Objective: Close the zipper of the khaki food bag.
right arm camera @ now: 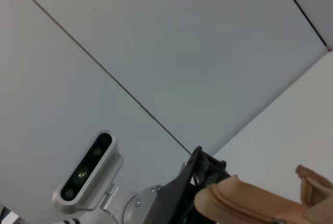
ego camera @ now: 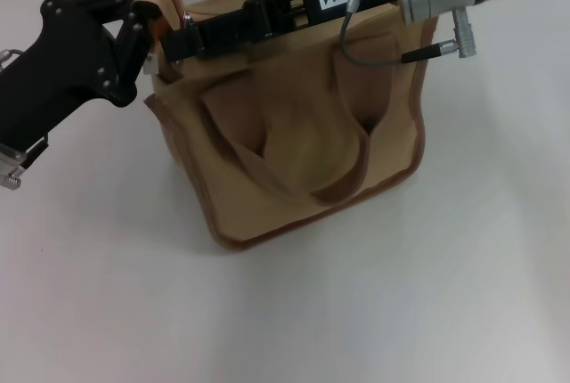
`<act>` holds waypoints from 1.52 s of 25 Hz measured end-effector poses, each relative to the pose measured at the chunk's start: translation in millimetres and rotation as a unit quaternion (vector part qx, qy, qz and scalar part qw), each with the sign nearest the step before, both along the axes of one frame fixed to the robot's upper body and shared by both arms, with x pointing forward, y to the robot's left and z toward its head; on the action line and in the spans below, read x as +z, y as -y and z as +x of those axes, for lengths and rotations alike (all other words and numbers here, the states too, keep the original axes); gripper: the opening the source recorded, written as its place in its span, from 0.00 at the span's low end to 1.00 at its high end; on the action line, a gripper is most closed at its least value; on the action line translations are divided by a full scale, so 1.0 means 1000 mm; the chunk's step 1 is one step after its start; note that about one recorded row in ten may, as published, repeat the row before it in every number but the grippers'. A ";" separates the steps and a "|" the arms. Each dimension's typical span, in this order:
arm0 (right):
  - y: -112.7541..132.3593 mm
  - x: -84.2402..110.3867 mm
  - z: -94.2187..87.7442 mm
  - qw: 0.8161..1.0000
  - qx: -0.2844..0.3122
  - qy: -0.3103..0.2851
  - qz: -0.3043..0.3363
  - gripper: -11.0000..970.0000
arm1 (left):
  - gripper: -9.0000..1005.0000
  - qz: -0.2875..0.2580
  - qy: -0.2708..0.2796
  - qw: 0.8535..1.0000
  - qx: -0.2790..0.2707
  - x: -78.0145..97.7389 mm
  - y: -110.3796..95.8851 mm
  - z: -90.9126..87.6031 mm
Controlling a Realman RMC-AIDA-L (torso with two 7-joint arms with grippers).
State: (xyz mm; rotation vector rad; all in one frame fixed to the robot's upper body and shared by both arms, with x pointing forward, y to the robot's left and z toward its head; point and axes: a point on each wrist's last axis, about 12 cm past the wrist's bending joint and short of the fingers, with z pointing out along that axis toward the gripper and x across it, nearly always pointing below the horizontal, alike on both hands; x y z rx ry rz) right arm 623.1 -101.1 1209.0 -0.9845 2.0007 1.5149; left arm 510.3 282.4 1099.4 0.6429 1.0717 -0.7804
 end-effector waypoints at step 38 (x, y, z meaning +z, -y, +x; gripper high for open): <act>-0.003 -0.009 0.000 1.000 -0.012 0.008 -0.003 0.20 | 0.02 -0.011 -0.008 1.000 -0.012 0.001 0.004 0.002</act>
